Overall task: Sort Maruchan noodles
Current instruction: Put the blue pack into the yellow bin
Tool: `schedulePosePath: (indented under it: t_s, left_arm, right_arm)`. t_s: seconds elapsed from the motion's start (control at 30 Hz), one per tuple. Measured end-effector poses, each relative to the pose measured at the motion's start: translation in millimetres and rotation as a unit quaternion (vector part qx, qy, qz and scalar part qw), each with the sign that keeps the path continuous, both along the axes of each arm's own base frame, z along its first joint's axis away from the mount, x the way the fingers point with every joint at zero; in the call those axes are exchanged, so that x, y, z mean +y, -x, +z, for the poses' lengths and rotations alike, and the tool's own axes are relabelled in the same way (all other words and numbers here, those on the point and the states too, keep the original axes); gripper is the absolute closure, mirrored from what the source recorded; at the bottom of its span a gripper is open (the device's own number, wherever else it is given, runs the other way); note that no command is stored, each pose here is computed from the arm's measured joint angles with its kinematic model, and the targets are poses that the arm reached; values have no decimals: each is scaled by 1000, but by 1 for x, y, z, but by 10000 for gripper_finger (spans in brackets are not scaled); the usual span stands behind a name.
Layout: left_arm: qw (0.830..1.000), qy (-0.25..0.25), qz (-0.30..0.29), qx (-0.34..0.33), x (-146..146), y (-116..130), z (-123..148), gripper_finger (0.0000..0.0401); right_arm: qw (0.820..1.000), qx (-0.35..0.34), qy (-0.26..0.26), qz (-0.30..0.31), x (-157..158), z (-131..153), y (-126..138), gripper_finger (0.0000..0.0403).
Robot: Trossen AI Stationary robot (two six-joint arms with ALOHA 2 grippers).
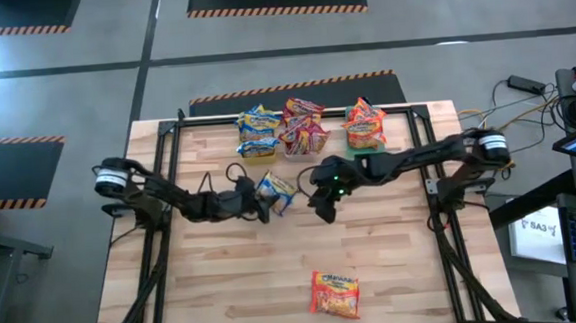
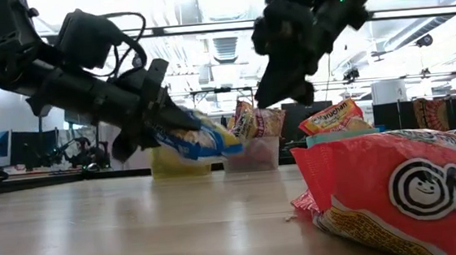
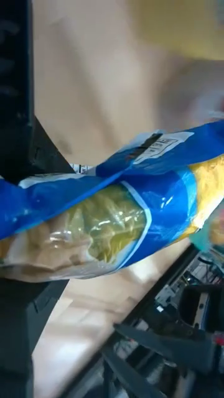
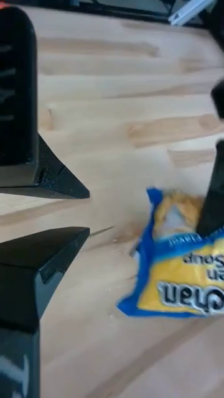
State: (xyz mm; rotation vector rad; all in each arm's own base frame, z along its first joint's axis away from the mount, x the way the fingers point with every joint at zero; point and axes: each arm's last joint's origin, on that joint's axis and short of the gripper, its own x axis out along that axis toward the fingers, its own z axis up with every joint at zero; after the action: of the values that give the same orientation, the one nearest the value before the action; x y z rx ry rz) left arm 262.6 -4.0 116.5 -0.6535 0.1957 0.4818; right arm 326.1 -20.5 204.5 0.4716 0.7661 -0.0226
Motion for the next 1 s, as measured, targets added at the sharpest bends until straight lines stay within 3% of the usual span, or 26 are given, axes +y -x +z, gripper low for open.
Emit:
schedulePosePath:
  t_s: [0.13, 0.27, 0.33, 0.47, 0.57, 0.77, 0.93, 1.0]
  left_arm:
    - [994, -105, -9, 17, 9, 1, 14, 263]
    - [976, -215, -21, 41, 16, 5, 33, 263]
    - [958, -271, -18, 87, 18, 10, 39, 266]
    - [907, -365, 3, 211, 21, 21, 48, 268]
    - [877, -391, -10, 278, 23, 24, 60, 269]
    - [831, -387, -45, 398, 30, 24, 80, 269]
    - [812, -380, -40, 440, 45, 22, 92, 269]
    - [815, -371, -44, 443, 53, 20, 92, 269]
  right_arm:
    - [1000, -3, 9, -7, 0, 14, 13, 330]
    - [999, 17, 32, -33, -1, 21, 24, 330]
    - [997, 37, 42, -45, -1, 19, 30, 330]
    - [994, 68, 60, -62, -2, 15, 35, 330]
    - [993, 81, 61, -62, -2, 11, 36, 330]
    - [992, 92, 61, -61, -3, 4, 33, 330]
    - [991, 98, 61, -61, -3, 1, 32, 330]
    - [991, 97, 61, -61, -3, 1, 32, 330]
